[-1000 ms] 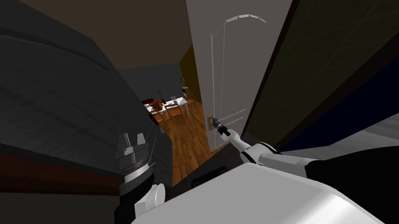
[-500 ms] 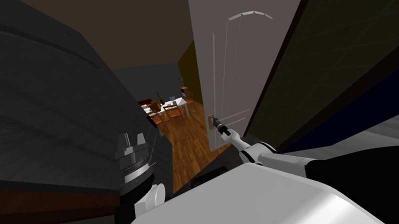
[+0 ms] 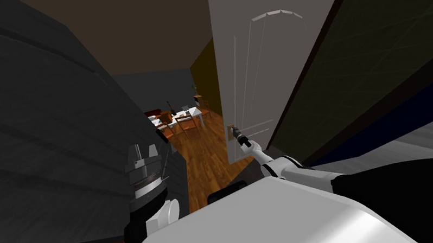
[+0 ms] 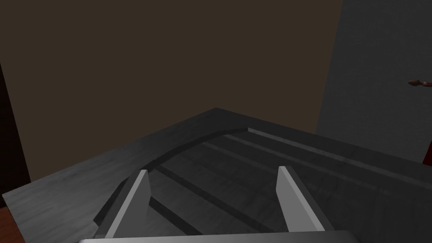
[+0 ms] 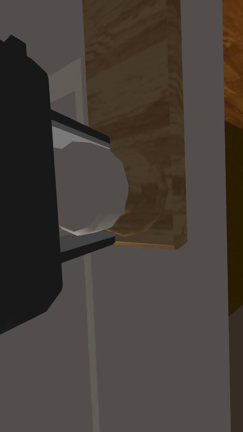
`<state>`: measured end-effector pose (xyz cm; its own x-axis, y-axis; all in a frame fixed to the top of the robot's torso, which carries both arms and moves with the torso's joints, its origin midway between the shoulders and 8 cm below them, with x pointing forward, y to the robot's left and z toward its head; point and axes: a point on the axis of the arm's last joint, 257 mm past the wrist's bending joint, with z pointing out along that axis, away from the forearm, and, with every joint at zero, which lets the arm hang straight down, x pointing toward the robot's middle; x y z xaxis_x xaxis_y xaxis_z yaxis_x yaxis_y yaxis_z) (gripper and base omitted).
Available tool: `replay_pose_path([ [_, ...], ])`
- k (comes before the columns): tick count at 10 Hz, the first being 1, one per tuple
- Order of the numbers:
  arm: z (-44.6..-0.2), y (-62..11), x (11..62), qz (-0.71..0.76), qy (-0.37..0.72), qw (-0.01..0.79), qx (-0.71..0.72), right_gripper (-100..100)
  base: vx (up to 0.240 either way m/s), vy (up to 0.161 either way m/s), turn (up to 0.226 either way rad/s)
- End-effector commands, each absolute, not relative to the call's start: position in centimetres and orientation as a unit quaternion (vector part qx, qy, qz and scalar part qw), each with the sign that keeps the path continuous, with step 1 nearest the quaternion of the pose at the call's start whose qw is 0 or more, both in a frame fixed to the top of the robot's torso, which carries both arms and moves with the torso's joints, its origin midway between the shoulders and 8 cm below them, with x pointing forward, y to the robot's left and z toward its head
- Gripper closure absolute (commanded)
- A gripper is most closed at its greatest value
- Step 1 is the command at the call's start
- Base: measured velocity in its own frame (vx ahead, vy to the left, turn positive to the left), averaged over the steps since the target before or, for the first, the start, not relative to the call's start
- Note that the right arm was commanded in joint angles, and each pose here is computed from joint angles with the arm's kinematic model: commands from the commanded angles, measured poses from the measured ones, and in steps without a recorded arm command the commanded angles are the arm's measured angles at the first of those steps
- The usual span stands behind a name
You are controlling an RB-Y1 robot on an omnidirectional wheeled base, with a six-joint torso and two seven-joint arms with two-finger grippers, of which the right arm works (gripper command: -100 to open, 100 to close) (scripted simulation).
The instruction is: Push the door open
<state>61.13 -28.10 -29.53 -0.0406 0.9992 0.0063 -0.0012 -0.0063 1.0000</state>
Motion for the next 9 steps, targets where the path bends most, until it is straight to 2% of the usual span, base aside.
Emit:
replay_pose_path([
  [1,-29.0,-28.9,61.5,0.511,0.503,0.497,0.488,100,0.074,0.027,0.002],
  [9,-29.3,-32.3,61.2,0.484,0.481,0.519,0.515,100,0.177,0.112,-0.087],
])
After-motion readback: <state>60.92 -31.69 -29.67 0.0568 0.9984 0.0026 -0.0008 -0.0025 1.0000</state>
